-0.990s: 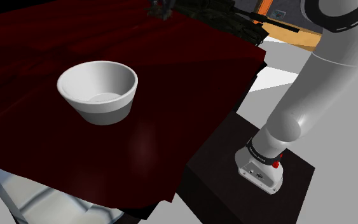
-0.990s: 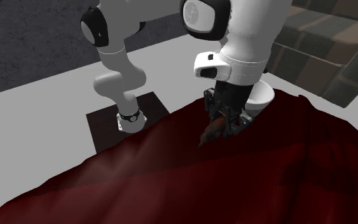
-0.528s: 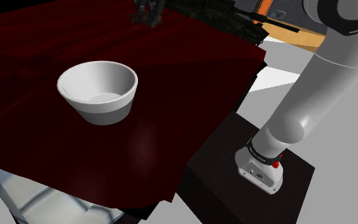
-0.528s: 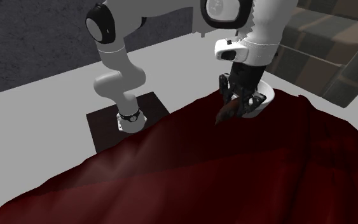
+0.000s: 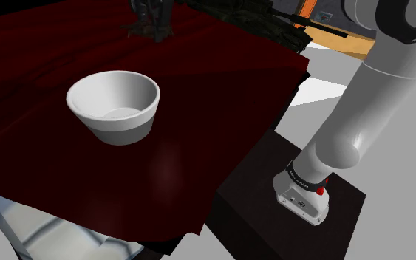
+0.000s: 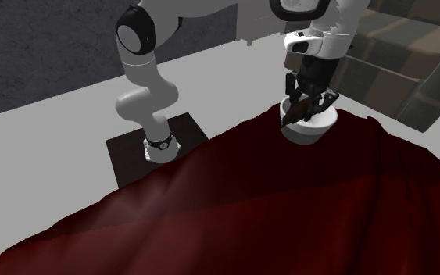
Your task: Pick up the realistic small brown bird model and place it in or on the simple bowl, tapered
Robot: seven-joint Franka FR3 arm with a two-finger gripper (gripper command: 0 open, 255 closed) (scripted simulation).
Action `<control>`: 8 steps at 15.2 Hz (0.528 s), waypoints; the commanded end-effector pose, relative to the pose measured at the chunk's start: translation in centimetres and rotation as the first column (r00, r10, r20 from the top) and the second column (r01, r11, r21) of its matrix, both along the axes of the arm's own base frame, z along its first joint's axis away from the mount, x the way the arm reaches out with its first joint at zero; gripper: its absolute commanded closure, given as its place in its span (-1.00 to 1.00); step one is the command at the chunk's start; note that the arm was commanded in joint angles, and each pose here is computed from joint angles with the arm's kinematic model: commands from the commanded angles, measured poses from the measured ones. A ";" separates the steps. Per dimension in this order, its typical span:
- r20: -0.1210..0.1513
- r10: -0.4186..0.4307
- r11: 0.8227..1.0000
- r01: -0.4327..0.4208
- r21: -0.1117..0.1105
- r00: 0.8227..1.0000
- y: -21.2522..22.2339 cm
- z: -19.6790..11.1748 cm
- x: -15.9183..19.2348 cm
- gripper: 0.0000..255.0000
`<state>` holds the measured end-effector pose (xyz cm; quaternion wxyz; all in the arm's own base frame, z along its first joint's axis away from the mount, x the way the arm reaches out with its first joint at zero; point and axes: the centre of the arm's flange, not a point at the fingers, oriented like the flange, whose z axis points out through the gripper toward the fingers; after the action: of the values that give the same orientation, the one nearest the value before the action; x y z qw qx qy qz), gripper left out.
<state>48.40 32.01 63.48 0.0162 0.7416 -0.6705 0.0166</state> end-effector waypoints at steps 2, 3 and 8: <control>0.001 -0.002 1.000 0.002 0.000 1.000 3.7 -0.4 -1.8 1.00; 0.001 -0.002 1.000 0.002 0.000 1.000 4.9 -0.4 -2.3 1.00; 0.001 -0.002 1.000 0.002 0.000 1.000 10.9 -0.5 -5.2 1.00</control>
<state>43.85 41.64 62.95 0.0160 0.7420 -0.6700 0.0169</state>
